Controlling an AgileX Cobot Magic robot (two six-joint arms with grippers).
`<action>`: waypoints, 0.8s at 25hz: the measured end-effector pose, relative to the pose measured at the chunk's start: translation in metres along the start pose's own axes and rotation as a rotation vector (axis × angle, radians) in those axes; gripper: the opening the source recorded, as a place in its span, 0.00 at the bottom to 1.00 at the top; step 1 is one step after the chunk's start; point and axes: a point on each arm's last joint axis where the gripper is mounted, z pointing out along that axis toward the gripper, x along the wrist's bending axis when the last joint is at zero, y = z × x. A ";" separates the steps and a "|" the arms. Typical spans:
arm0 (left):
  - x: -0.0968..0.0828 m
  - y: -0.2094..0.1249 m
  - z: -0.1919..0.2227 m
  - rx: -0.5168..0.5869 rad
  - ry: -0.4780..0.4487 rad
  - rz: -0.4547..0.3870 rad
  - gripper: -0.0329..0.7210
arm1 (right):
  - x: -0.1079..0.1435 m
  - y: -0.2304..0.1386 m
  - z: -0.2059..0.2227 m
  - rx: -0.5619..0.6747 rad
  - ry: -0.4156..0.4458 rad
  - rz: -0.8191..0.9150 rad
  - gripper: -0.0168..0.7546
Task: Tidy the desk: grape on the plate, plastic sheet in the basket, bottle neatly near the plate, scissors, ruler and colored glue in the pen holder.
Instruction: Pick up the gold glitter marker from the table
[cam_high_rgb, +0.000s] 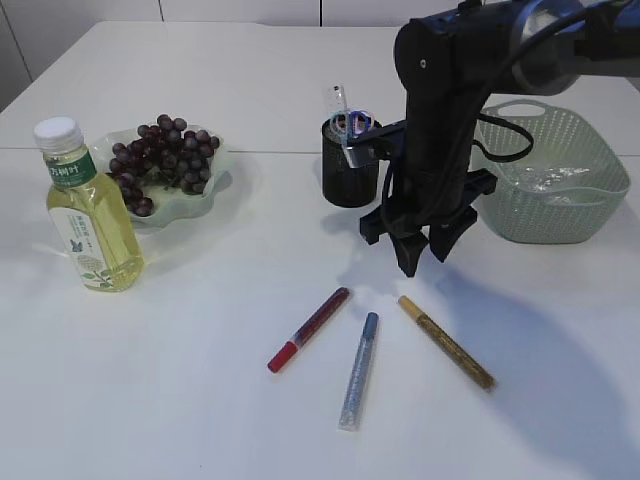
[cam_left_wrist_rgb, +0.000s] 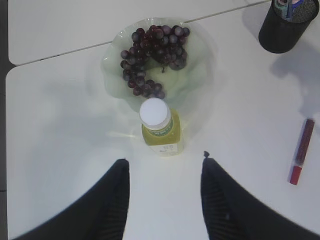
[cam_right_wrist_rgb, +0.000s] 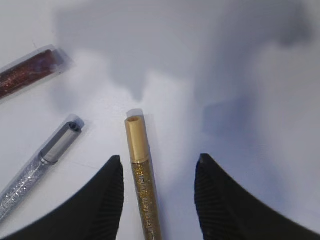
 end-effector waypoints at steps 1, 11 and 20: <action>0.000 0.000 0.000 0.000 0.000 0.000 0.50 | 0.000 -0.001 0.001 0.003 0.004 -0.005 0.48; 0.000 0.000 0.000 0.000 0.000 0.000 0.50 | 0.004 -0.029 0.016 0.104 0.027 -0.029 0.48; 0.000 0.000 0.000 0.000 0.000 0.000 0.50 | 0.009 -0.034 0.021 0.128 0.081 -0.043 0.48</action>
